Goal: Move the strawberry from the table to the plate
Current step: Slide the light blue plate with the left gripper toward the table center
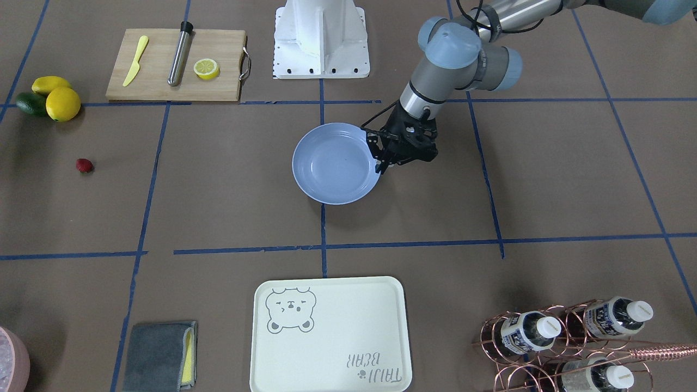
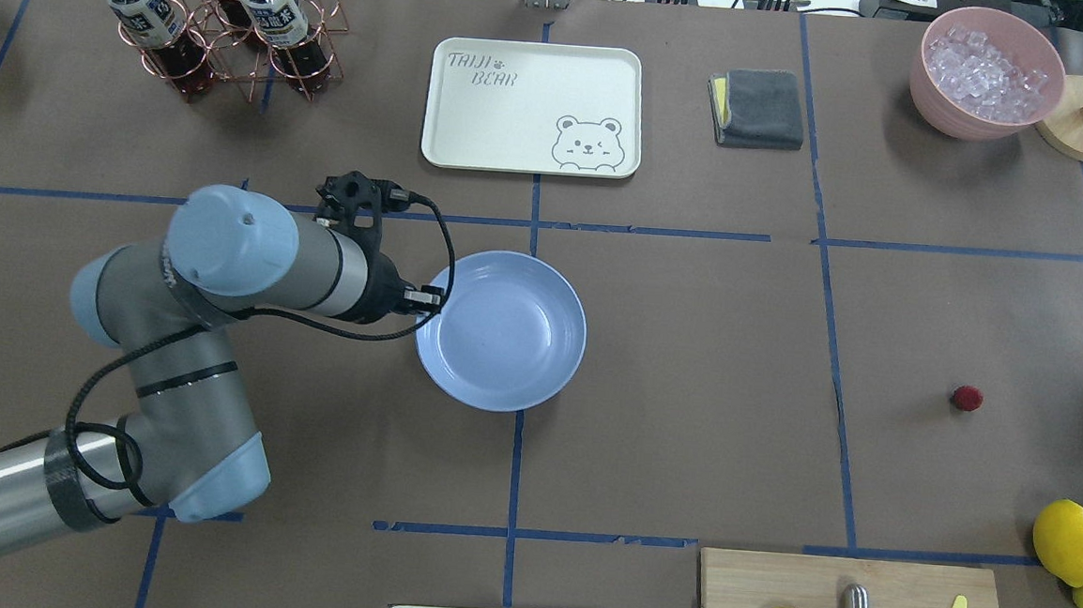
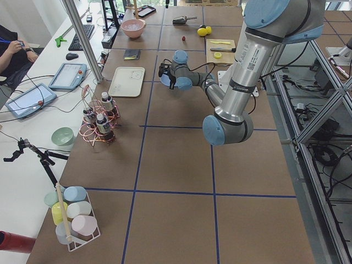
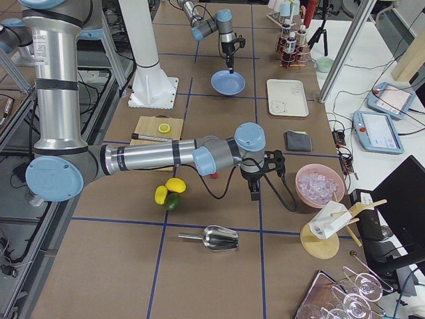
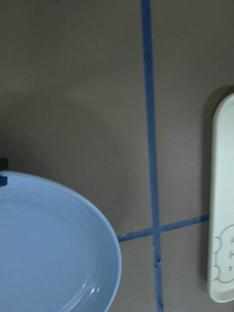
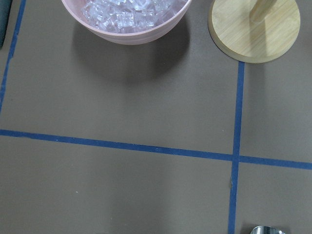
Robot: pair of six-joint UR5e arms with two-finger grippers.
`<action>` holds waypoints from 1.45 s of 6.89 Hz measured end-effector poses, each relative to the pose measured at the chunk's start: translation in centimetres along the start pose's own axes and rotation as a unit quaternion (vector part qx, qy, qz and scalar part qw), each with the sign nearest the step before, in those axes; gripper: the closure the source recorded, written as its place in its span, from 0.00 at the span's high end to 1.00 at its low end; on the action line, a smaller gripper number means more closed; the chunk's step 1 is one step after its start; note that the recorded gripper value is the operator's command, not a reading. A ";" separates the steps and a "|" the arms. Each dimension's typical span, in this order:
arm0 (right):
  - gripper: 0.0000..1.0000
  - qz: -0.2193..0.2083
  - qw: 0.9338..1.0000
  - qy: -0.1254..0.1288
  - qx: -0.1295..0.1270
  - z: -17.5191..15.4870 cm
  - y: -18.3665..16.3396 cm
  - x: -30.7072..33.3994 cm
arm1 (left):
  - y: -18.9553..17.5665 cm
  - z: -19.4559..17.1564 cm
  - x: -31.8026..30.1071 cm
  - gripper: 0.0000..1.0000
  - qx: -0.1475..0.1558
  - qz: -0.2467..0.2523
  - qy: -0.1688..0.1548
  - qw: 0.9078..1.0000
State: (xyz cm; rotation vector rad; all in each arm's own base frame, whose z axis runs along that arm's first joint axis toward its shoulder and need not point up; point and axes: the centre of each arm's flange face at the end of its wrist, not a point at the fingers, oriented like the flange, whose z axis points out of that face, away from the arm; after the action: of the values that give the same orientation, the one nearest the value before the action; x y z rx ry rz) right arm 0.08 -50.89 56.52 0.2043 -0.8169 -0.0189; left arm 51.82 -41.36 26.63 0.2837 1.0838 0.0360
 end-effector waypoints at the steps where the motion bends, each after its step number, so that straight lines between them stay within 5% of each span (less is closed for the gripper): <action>1: 1.00 0.000 1.000 0.000 0.000 0.0 0.0 0.0 | 1.1 1.4 0.7 0.00 -0.004 0.000 0.000 1.000; 5: 1.00 0.002 1.000 0.000 -0.001 0.1 0.3 0.2 | 1.8 3.6 0.6 0.01 -0.003 0.003 0.012 1.000; 6: 1.00 0.002 1.000 0.000 -0.002 0.1 0.4 0.2 | 1.7 3.5 0.9 0.24 -0.002 0.003 0.014 1.000; 8: 1.00 0.003 1.000 0.000 -0.002 0.1 0.4 0.2 | 1.6 3.5 1.2 0.34 -0.002 0.003 0.016 1.000; 9: 1.00 0.003 1.000 0.000 -0.002 0.1 0.5 0.2 | 1.6 3.6 1.1 0.99 -0.002 0.003 0.015 1.000; 10: 1.00 0.003 1.000 0.000 -0.002 0.1 0.5 0.2 | 1.6 3.6 1.0 1.00 -0.002 0.003 0.014 1.000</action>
State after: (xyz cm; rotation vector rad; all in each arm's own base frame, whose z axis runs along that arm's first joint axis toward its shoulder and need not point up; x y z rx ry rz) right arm 0.16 -50.45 56.85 0.1979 -0.8175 -0.0159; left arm 55.63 -40.38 27.77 0.2833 1.1108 0.0488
